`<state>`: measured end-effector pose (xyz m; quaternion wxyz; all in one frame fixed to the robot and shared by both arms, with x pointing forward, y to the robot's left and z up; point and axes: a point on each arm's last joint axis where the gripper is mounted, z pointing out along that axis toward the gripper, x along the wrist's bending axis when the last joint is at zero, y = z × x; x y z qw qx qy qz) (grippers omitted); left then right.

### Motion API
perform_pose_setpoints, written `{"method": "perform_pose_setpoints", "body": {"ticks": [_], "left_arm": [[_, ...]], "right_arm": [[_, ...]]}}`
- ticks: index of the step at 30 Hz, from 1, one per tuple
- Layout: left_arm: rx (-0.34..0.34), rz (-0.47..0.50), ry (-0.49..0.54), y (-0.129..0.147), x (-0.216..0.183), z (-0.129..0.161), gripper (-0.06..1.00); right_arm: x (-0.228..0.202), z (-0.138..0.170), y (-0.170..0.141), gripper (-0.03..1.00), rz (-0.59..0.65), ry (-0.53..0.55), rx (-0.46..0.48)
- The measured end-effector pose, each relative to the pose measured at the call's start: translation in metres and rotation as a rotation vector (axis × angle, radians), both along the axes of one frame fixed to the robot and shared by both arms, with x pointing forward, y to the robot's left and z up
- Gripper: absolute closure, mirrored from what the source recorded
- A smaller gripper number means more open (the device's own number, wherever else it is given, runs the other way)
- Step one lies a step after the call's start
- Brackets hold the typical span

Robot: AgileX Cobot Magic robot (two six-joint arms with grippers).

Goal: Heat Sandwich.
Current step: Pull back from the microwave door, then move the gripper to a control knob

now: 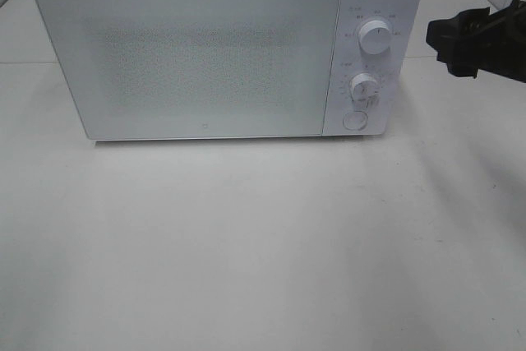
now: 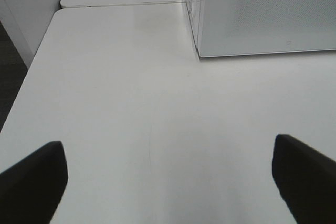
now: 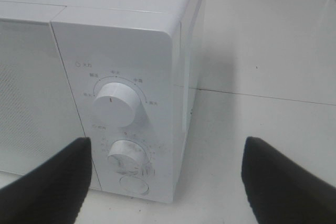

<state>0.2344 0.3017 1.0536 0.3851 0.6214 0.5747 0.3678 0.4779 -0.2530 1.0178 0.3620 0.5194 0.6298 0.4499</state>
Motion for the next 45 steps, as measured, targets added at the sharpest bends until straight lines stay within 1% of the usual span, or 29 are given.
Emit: {"method": "perform_pose_setpoints", "body": {"ticks": [2,5,8,9,10,13,19,22,27,35,42,45], "left_arm": [[0.0,0.0,0.0,0.0,0.0,0.0,-0.05],[0.0,0.0,0.0,0.0,0.0,0.0,-0.05],[0.0,0.0,0.0,0.0,0.0,0.0,-0.05],[0.0,0.0,0.0,0.0,0.0,0.0,-0.05],[0.0,0.0,0.0,0.0,0.0,0.0,-0.05],[0.0,0.0,0.0,0.0,0.0,0.0,-0.05],[0.0,0.0,0.0,0.0,0.0,0.0,-0.05],[0.0,0.0,0.0,0.0,0.0,0.0,-0.05],[0.0,0.0,0.0,0.0,0.0,0.0,-0.05],[0.0,0.0,0.0,0.0,0.0,0.0,-0.05],[0.0,0.0,0.0,0.0,0.0,0.0,-0.05],[0.0,0.0,0.0,0.0,0.0,0.0,-0.05]], "right_arm": [[-0.001,-0.014,0.001,0.2,-0.019,-0.02,0.024],[-0.004,-0.023,0.004,0.2,-0.018,-0.032,0.022],[-0.012,-0.035,0.016,0.2,0.003,-0.056,-0.007],[-0.016,-0.039,0.024,0.2,0.008,-0.065,-0.006],[-0.016,-0.039,0.024,0.2,0.008,-0.065,-0.006],[-0.021,-0.043,0.037,0.2,-0.006,-0.097,-0.002],[-0.024,-0.052,0.051,0.2,-0.035,-0.094,0.003],[-0.027,-0.062,0.062,0.2,-0.052,-0.071,0.01],[-0.032,-0.071,0.073,0.2,-0.053,-0.06,-0.004],[-0.032,-0.079,0.075,0.2,-0.119,-0.096,-0.018],[-0.031,-0.081,0.075,0.2,-0.132,-0.104,-0.018],[-0.03,-0.079,0.075,0.2,-0.14,-0.125,-0.015]]}}
